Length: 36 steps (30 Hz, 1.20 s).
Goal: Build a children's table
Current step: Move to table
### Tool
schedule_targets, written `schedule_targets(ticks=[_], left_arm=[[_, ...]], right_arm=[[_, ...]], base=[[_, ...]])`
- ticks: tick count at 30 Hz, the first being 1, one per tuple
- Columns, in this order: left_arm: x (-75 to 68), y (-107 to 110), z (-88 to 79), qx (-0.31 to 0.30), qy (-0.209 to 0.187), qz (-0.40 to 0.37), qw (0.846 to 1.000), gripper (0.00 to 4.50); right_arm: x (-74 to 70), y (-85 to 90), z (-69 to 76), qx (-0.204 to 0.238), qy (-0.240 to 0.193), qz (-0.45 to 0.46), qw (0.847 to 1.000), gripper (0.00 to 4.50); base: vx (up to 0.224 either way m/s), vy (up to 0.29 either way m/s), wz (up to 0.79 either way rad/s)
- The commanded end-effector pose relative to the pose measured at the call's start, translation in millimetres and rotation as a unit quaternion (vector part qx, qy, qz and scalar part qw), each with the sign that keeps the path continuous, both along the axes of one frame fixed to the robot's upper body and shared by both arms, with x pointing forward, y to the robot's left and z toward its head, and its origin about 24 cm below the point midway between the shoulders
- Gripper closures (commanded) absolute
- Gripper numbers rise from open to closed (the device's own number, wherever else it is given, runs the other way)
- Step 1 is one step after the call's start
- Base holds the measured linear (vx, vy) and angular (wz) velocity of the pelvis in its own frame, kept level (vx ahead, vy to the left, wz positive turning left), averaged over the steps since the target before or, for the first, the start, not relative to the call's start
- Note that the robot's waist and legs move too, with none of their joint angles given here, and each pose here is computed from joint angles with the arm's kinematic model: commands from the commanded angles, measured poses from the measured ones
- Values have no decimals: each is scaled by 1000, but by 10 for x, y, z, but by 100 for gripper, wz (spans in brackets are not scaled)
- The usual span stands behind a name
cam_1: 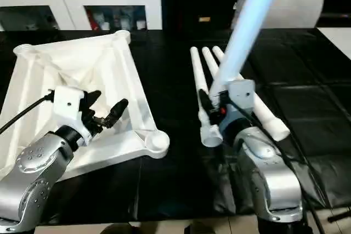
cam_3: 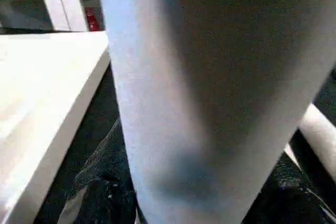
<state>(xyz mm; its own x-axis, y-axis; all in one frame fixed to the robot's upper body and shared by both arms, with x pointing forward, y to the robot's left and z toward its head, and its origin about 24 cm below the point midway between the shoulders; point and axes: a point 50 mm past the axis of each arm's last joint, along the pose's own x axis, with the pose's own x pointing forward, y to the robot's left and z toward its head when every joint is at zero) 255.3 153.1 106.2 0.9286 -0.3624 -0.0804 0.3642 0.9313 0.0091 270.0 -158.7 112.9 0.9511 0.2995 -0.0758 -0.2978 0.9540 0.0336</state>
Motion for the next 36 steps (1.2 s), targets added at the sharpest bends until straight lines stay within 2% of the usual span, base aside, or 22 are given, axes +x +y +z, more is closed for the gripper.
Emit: schedule_targets(ticks=[1, 4, 9, 13, 20, 25, 30, 36], left_arm=[[-11, -12, 57, -8, -19, 4, 1000, 47], [-2, -61, 37, -22, -14, 10, 1000, 47], [-5, -112, 13, -21, -7, 6, 1000, 47], [1, -93, 10, -25, -5, 14, 1000, 47], [45, -37, 52, -6, -19, 47, 999, 47], [42, -51, 32, -25, -14, 61, 998, 47], [39, -53, 40, -21, -17, 64, 998, 47], [30, -50, 31, -26, -17, 71, 997, 47]], right_arm=[[9, 4, 96, 12, -26, 3, 1000, 259], [-12, 9, 111, 12, -41, -9, 999, 259], [-75, 40, 37, -2, -17, -14, 1000, 259], [-113, 99, 28, 36, -7, 5, 999, 259], [-115, 127, -2, 22, -1, 9, 1000, 259], [-110, 68, -13, 21, 1, -11, 1000, 259], [-113, 21, -24, 20, 5, -18, 1000, 259], [-95, -23, -28, 2, 7, -28, 1000, 259]], base=[[0, 0, 0], [0, 0, 0], [0, 0, 0], [-23, 78, -2], [-58, 200, 6], [-90, 45, 7], [-74, -103, -4], [-19, -4, -10]])
